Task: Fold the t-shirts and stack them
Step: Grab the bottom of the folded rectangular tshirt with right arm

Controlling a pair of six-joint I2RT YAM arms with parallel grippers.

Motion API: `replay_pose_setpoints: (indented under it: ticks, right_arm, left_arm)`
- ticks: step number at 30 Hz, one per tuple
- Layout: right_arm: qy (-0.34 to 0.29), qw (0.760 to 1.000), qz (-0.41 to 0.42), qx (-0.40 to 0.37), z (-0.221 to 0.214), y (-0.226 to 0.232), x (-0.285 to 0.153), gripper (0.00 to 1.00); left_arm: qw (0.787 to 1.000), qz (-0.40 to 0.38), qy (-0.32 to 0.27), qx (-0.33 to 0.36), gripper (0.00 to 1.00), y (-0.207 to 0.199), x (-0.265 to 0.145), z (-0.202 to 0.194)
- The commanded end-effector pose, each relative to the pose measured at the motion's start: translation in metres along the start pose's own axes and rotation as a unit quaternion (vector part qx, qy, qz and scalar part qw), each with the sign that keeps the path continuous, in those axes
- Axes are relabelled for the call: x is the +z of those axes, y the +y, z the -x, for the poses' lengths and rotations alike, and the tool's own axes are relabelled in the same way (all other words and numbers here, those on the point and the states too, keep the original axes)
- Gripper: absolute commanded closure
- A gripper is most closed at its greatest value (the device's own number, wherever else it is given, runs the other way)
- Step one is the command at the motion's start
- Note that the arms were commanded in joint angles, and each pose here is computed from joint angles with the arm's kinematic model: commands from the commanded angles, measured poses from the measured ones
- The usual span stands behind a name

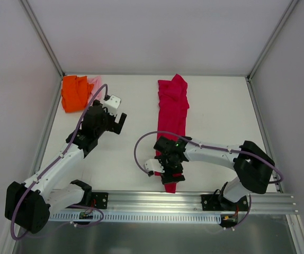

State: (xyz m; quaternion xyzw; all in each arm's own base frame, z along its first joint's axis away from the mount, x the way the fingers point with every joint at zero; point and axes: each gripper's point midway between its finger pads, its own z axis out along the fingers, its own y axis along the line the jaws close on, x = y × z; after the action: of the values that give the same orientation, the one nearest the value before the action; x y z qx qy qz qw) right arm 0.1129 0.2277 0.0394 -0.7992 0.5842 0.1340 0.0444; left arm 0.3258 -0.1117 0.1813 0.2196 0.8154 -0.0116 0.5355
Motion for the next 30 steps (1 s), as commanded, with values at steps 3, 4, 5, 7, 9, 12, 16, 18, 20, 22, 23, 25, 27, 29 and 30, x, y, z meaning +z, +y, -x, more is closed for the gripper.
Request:
replay_pose_setpoints:
  ticks: [3,4,5,7,9,12,16,18,20,22,23,25,27,29,30]
  right_arm:
    - [0.007,0.999,-0.028,-0.016,-0.003,-0.017,0.022,0.17]
    - [0.013,0.999,-0.027,-0.015,-0.007,-0.017,0.026,0.17]
    - [0.013,0.999,-0.028,-0.013,-0.007,-0.017,0.029,0.17]
    - [0.011,0.999,-0.032,-0.013,-0.007,-0.020,0.032,0.18]
    - [0.013,0.999,-0.030,-0.011,-0.008,-0.019,0.037,0.18]
    - [0.014,0.999,-0.030,-0.010,-0.008,-0.020,0.039,0.43]
    - [0.029,0.998,-0.046,-0.009,-0.013,-0.027,0.040,0.99]
    - [0.036,0.998,-0.046,-0.007,-0.015,-0.028,0.041,0.99]
    - [0.038,0.998,-0.053,-0.005,-0.016,-0.030,0.041,0.99]
    - [0.045,0.995,-0.089,-0.004,-0.018,-0.041,0.032,0.99]
    - [0.041,0.993,-0.114,-0.009,-0.014,-0.050,0.026,0.99]
    - [0.043,0.983,-0.179,-0.011,-0.013,-0.069,0.004,0.99]
    - [0.031,0.971,-0.236,-0.014,-0.005,-0.085,-0.021,0.99]
    - [0.022,0.961,-0.275,-0.012,0.000,-0.097,-0.036,0.99]
    - [0.030,0.952,-0.305,-0.008,-0.003,-0.107,-0.045,0.99]
  left_arm:
    - [1.000,0.010,-0.020,-0.006,0.03,0.006,0.001,0.014]
    - [1.000,0.010,-0.021,-0.005,0.02,0.007,0.001,0.015]
    - [1.000,0.011,-0.021,-0.005,0.03,0.007,0.001,0.015]
    - [1.000,0.010,-0.022,-0.005,0.03,0.007,0.000,0.015]
    - [1.000,0.009,-0.024,-0.005,0.03,0.007,-0.001,0.016]
    - [1.000,0.010,-0.026,-0.005,0.03,0.007,-0.002,0.018]
    - [1.000,0.010,-0.016,-0.003,0.03,0.007,-0.003,0.013]
    - [1.000,0.009,-0.017,-0.003,0.04,0.007,-0.003,0.013]
    - [1.000,0.009,-0.015,-0.002,0.04,0.007,-0.003,0.012]
    - [1.000,0.008,-0.017,-0.003,0.04,0.007,-0.003,0.013]
    - [1.000,0.006,-0.016,-0.002,0.04,0.006,-0.003,0.013]
    - [1.000,0.005,-0.017,-0.003,0.04,0.006,-0.003,0.013]
    - [1.000,0.002,-0.017,-0.003,0.04,0.005,-0.004,0.013]
    - [1.000,-0.001,-0.018,-0.003,0.05,0.004,-0.004,0.013]
    - [1.000,-0.003,-0.018,-0.003,0.05,0.003,-0.004,0.013]
